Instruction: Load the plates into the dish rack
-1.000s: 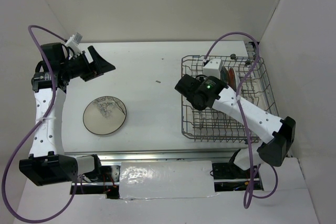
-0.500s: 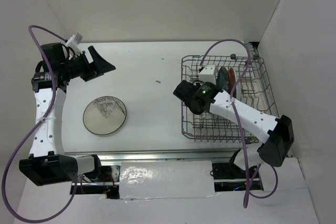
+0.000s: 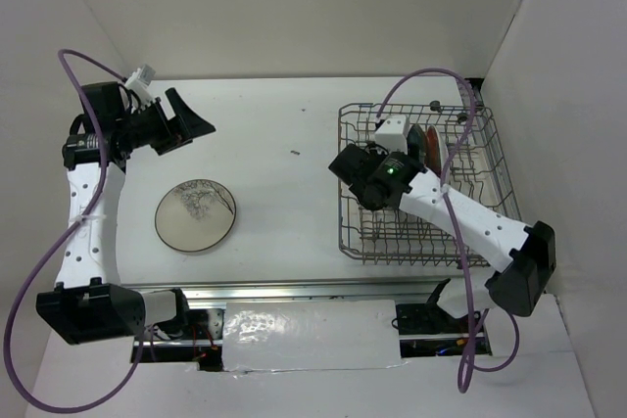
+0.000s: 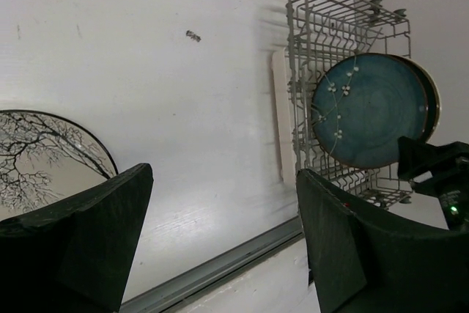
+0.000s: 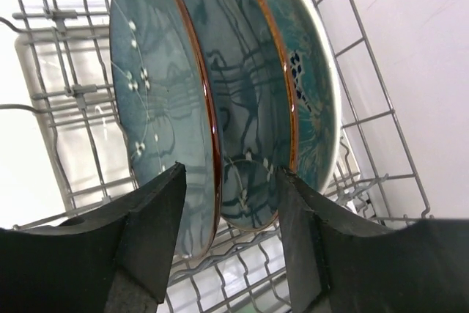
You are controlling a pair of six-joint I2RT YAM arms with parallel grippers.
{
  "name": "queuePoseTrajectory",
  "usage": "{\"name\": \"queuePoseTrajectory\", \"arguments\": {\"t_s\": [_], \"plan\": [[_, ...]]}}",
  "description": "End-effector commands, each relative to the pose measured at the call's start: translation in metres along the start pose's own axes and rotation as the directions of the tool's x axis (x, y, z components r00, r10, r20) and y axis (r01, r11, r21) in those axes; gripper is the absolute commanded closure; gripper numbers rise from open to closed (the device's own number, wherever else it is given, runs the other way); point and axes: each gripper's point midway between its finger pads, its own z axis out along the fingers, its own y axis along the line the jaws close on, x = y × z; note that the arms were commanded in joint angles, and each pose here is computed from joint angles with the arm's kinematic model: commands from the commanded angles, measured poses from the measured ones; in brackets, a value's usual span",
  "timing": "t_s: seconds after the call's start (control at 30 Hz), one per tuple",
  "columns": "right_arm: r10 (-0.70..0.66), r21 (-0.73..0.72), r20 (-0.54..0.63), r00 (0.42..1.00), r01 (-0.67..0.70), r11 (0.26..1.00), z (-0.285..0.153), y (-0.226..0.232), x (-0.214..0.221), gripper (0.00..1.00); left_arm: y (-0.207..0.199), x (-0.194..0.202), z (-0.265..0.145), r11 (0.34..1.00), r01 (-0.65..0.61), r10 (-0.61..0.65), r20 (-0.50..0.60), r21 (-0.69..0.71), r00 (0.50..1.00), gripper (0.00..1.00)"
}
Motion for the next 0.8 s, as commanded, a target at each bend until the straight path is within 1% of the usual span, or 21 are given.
{"name": "queuePoseTrajectory", "arguments": {"t_s": [0.0, 0.03, 0.1, 0.13, 0.2, 0.27, 0.3, 0.37, 0.4, 0.47, 0.5, 0.57, 0.63, 0.7, 0.77], "plan": [[0.119, -0.025, 0.083, 0.989, -0.117, 0.993, -0.012, -0.01, -0.036, 0.4, 0.022, -0.001, 0.01, 0.998, -0.008, 0.008, 0.003, -0.064, 1.0, 0.08], [0.129, -0.037, 0.091, 0.987, -0.126, 0.991, -0.015, -0.009, -0.039, 0.37, 0.027, 0.0, 0.012, 0.997, -0.001, 0.001, 0.002, -0.081, 1.0, 0.08], [0.128, -0.049, 0.108, 0.986, -0.124, 0.991, -0.02, -0.009, -0.047, 0.37, 0.041, 0.006, 0.018, 0.992, 0.013, -0.015, -0.014, -0.122, 1.0, 0.08], [0.123, -0.064, 0.115, 0.986, -0.116, 0.991, -0.024, -0.006, -0.05, 0.32, 0.047, 0.009, 0.02, 0.99, 0.017, -0.02, -0.019, -0.14, 1.0, 0.08], [0.12, -0.096, 0.139, 0.983, -0.107, 0.99, -0.035, -0.006, -0.066, 0.28, 0.064, 0.013, 0.023, 0.98, 0.045, -0.05, -0.021, -0.192, 0.999, 0.08], [0.126, -0.125, 0.154, 0.98, -0.108, 0.986, -0.042, -0.005, -0.076, 0.28, 0.074, 0.017, 0.025, 0.972, 0.075, -0.084, -0.031, -0.221, 0.996, 0.08], [0.154, -0.15, 0.163, 0.974, -0.13, 0.98, -0.046, -0.002, -0.084, 0.25, 0.079, 0.02, 0.026, 0.968, 0.09, -0.101, -0.036, -0.235, 0.994, 0.08], [0.171, -0.208, 0.169, 0.971, -0.135, 0.969, -0.055, 0.003, -0.095, 0.24, 0.094, 0.026, 0.03, 0.946, 0.137, -0.158, -0.048, -0.295, 0.986, 0.08], [0.203, -0.242, 0.17, 0.964, -0.159, 0.957, -0.06, 0.006, -0.102, 0.24, 0.1, 0.029, 0.03, 0.937, 0.149, -0.173, -0.05, -0.317, 0.984, 0.08], [0.224, -0.339, 0.155, 0.962, -0.161, 0.927, -0.073, 0.016, -0.112, 0.23, 0.116, 0.035, 0.03, 0.914, 0.176, -0.21, -0.055, -0.367, 0.976, 0.08], [0.263, -0.392, 0.144, 0.954, -0.189, 0.9, -0.08, 0.02, -0.118, 0.22, 0.118, 0.036, 0.03, 0.908, 0.18, -0.215, -0.052, -0.378, 0.975, 0.08], [0.288, -0.543, 0.095, 0.953, -0.193, 0.817, -0.103, 0.04, -0.121, 0.2, 0.135, 0.041, 0.027, 0.871, 0.217, -0.252, -0.023, -0.441, 0.967, 0.08], [0.32, -0.635, 0.068, 0.945, -0.206, 0.745, -0.121, 0.056, -0.125, 0.18, 0.153, 0.05, 0.023, 0.825, 0.26, -0.303, -0.004, -0.501, 0.953, 0.07], [0.329, -0.711, 0.043, 0.944, -0.202, 0.673, -0.141, 0.071, -0.125, 0.17, 0.179, 0.063, 0.016, 0.737, 0.316, -0.373, 0.029, -0.597, 0.927, 0.06], [0.314, -0.745, 0.034, 0.949, -0.186, 0.641, -0.152, 0.084, -0.123, 0.16, 0.194, 0.069, 0.008, 0.666, 0.374, -0.419, 0.091, -0.645, 0.903, 0.06]]}}
